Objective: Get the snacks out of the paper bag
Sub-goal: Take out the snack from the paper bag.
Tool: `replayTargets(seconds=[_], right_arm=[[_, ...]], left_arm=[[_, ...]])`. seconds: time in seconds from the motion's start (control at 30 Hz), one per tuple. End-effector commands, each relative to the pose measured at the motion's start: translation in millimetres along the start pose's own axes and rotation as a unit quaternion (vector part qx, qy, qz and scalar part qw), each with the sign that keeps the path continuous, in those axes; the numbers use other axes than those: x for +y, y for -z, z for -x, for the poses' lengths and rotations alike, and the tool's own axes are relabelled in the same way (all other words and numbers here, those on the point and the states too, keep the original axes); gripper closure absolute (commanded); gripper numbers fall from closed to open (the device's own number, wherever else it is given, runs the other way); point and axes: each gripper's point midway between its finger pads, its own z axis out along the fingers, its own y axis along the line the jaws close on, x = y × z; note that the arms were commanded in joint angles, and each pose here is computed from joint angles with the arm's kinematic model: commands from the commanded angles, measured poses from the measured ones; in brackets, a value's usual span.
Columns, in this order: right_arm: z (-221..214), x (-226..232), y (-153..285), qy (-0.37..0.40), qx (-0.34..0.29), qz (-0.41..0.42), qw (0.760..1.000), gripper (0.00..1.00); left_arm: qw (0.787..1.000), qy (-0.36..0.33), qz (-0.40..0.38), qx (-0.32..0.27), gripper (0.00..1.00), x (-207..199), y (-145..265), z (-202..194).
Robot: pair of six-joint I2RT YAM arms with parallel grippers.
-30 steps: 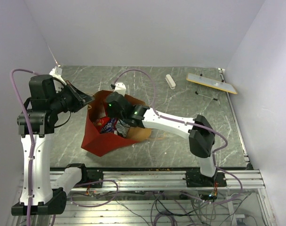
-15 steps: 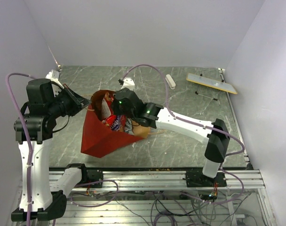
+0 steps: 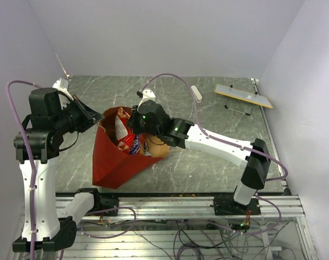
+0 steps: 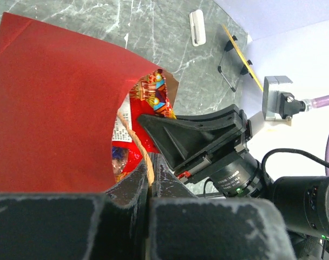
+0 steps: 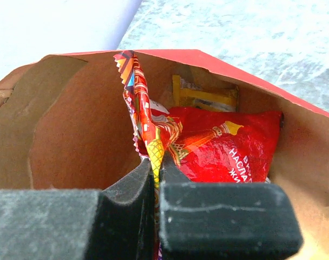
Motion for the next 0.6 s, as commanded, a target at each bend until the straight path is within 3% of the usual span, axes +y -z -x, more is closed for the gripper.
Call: replayTargets(seconds=[0.0,0.1,0.17,0.57], right_arm=[[45,38,-2,-0.028,-0.063,0.075,0.995,0.99],[44,37,-11,-0.03,-0.06,0.065,0.996,0.96],[50,37,-8,-0.022,-0.065,0.062,0.996,1.0],[121,20,68,-0.032,-0.15,0.017,0.988,1.0]], left_arm=[[0.999,-0.03,-0.043,-0.013,0.93,-18,9,4],[0.999,-0.036,-0.034,-0.012,0.93,-13,9,3],[0.999,-0.038,-0.027,-0.009,0.93,-10,8,2],[0.998,-0.063,0.004,-0.031,0.93,1,9,11]])
